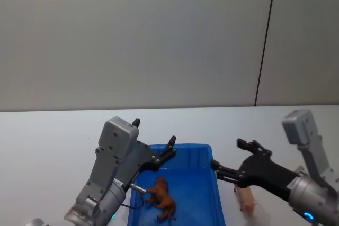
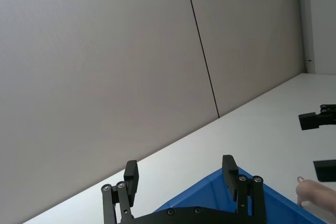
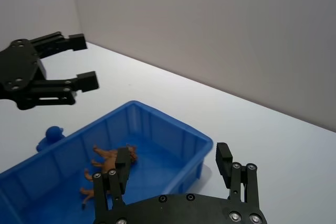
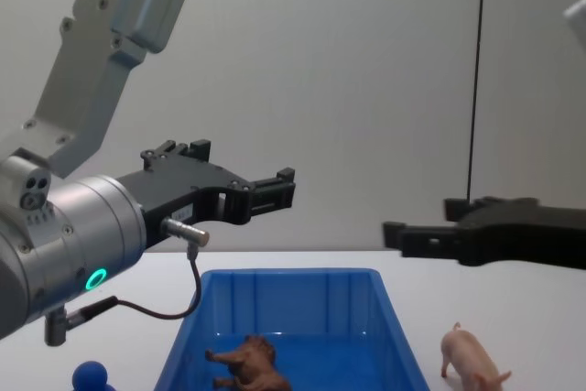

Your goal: Pick up the two dolls from the table and place them into the box.

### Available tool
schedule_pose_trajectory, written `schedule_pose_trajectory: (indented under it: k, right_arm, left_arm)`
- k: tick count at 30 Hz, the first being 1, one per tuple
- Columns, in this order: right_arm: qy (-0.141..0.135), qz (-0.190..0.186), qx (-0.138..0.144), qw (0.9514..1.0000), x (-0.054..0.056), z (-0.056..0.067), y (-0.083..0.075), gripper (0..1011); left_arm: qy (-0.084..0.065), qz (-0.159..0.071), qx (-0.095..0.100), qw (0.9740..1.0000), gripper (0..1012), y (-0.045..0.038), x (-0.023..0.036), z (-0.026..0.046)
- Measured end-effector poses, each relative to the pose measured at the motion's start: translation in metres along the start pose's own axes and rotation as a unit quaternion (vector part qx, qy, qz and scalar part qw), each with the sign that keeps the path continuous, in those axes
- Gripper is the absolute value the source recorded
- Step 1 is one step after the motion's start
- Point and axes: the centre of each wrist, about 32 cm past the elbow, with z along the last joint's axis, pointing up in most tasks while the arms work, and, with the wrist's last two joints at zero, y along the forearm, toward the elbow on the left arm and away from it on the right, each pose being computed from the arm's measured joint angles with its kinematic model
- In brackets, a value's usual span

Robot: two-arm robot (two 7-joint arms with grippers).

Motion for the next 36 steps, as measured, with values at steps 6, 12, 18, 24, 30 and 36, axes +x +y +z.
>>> schedule_pose_trajectory:
  k: [6,12,18,24,30,36]
  right_arm:
    - [0.003,-0.027,-0.003,0.9996,0.002,-0.006,-0.012,1000]
    - [0.011,-0.052,-0.023,0.9983,0.003,-0.015,-0.024,1001]
    - [0.023,-0.067,-0.048,0.9963,0.003,-0.024,-0.030,1000]
    - [0.034,-0.071,-0.071,0.9944,0.003,-0.034,-0.033,1001]
    - [0.043,-0.071,-0.094,0.9921,0.001,-0.045,-0.030,1001]
    - [0.050,-0.074,-0.108,0.9901,0.001,-0.052,-0.025,1001]
  left_arm:
    - [0.000,0.000,0.000,1.0000,1003,0.0000,0.0000,0.0000]
    - [0.000,0.000,0.000,1.0000,1003,0.0000,0.0000,0.0000]
    - [0.000,0.000,0.000,1.0000,1003,0.0000,0.0000,0.0000]
    - [0.000,0.000,0.000,1.0000,1003,0.0000,0.0000,0.0000]
    - [0.000,0.000,0.000,1.0000,1003,0.0000,0.0000,0.0000]
    - [0.000,0.000,0.000,1.0000,1003,0.0000,0.0000,0.0000]
